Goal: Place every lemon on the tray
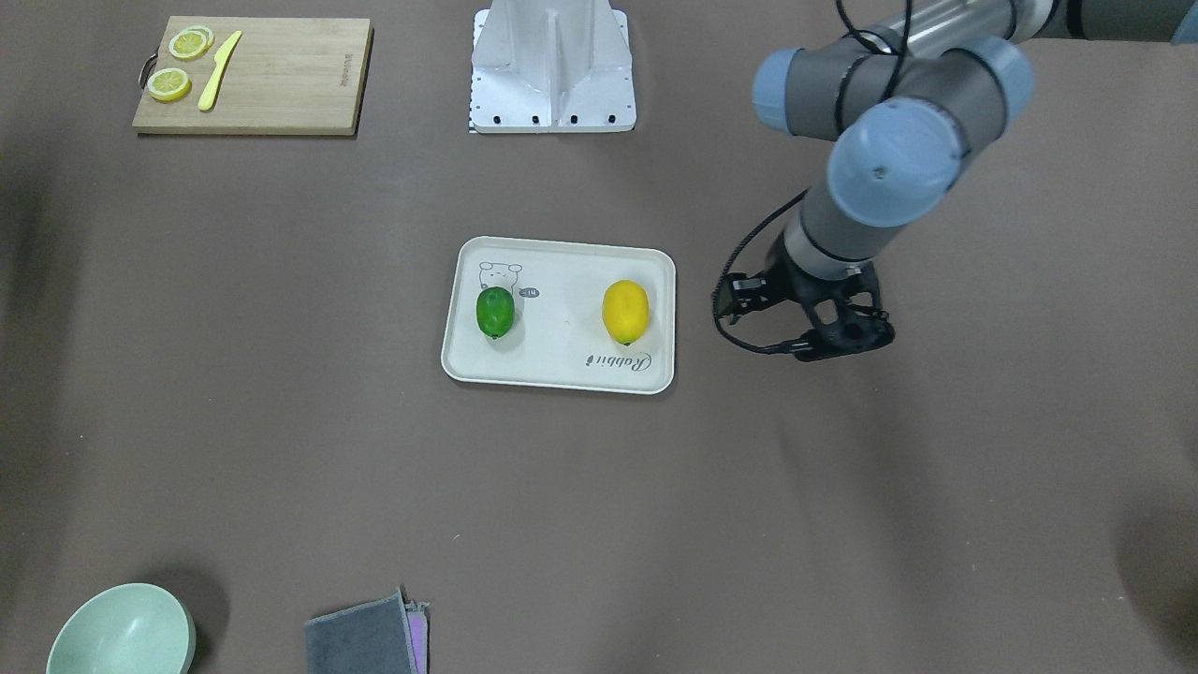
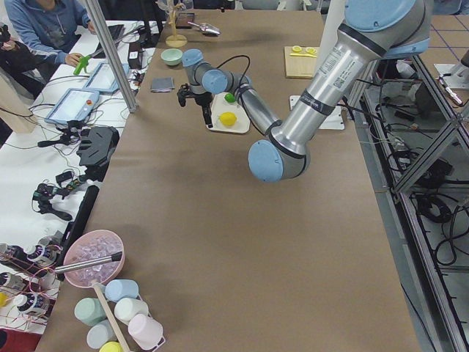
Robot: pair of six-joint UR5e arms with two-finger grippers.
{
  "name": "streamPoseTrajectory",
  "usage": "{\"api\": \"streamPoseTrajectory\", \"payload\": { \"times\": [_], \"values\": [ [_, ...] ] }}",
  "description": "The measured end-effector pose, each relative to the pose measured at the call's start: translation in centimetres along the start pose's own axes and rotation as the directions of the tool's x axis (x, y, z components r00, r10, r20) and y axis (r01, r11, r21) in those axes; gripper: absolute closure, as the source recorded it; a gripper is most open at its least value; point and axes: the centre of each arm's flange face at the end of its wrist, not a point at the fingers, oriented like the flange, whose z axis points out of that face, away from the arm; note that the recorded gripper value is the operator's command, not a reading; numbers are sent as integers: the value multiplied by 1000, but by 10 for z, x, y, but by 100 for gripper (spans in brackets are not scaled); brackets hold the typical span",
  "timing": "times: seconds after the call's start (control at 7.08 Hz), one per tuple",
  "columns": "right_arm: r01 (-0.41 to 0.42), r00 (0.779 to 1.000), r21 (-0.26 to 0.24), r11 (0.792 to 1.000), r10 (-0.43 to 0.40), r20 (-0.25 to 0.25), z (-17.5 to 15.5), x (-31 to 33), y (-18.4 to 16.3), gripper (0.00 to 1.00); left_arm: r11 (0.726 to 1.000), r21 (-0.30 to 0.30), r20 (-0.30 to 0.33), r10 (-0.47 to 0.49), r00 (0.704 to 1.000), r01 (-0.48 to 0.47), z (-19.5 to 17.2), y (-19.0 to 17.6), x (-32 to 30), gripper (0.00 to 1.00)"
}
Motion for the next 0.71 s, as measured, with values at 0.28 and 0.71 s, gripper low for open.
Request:
{"api": "streamPoseTrajectory", "payload": {
  "times": [0.28,0.71],
  "values": [
    [-2,1000,0,1000,2,-1,0,0,0,1,997,-7,26,81,996,-81,-3,-18,-113,2],
    [4,1000,6,1000,-4,-2,-1,-1,0,0,986,-39,47,166,985,-165,-10,-48,-292,2]
  ]
}}
